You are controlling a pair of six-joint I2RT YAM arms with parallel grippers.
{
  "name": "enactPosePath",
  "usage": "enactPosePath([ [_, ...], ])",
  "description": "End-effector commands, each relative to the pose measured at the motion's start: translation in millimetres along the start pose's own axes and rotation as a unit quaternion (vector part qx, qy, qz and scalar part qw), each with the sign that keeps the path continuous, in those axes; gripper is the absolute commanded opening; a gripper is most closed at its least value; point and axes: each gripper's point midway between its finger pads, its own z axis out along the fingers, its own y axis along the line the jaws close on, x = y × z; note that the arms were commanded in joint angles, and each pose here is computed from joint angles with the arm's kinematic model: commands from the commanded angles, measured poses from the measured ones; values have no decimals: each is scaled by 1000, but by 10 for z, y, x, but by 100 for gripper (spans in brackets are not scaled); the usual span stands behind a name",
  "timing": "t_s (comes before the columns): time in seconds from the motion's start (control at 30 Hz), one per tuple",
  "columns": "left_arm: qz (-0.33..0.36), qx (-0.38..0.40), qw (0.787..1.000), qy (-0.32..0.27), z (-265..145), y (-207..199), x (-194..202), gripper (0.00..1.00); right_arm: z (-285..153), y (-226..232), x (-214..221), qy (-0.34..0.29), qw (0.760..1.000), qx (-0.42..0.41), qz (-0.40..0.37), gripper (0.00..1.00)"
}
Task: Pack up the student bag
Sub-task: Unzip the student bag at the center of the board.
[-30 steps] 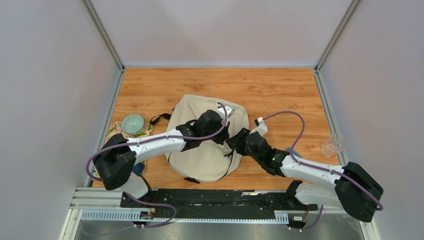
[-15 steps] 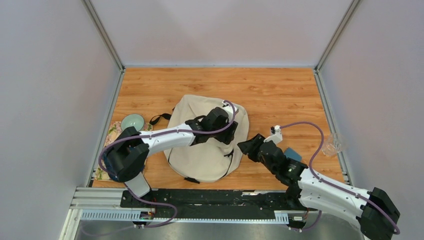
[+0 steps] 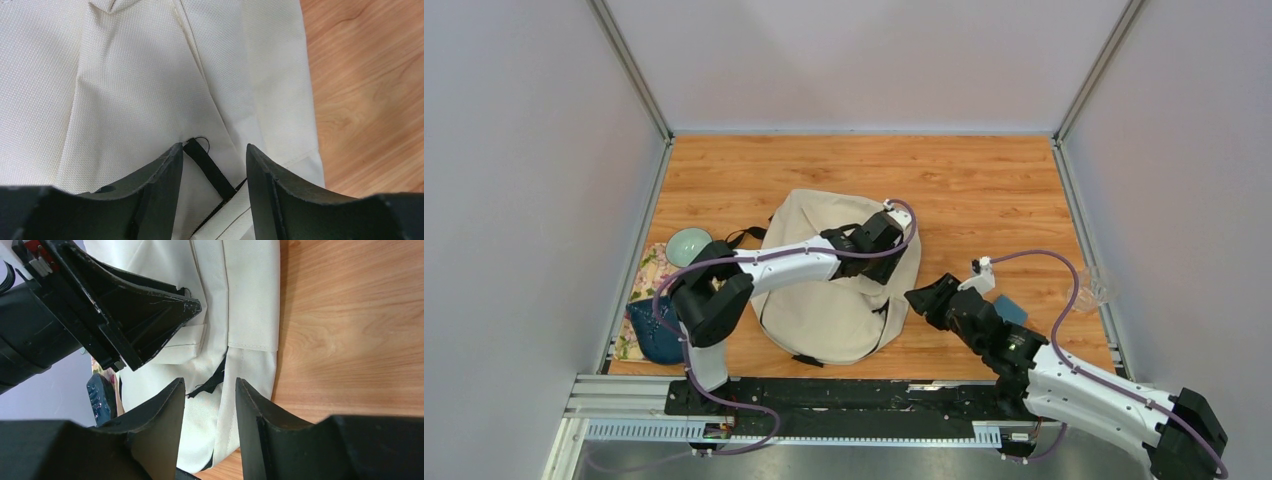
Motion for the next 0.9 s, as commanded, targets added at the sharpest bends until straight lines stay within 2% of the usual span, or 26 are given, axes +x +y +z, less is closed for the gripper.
enactPosePath([
  [0.0,46,-51,997,32,18,114,126,58,-6,1,-25,-9,1000,-1,6,44],
  [0.27,124,-121,983,65,117,128,271,53,-22,-10,-29,-10,1000,-1,8,44],
  [0.3,130,-126,981,66,121,133,275,47,-22,-22,-28,-10,1000,0,8,44],
  [0.37,137,-143,978,68,131,202,287,44,-32,-31,-35,-12,1000,1,8,44],
  [0.4,142,-147,976,71,132,221,302,38,-36,-33,-38,-13,1000,0,9,44],
  [0.53,146,-152,975,69,127,246,299,28,-49,-59,-49,-16,1000,3,11,44],
  [0.7,139,-134,979,63,111,176,264,0,-53,-87,-40,-15,1000,6,12,44],
  [0.87,120,-101,987,29,-30,51,78,0,-49,-90,-33,-14,1000,5,15,44],
])
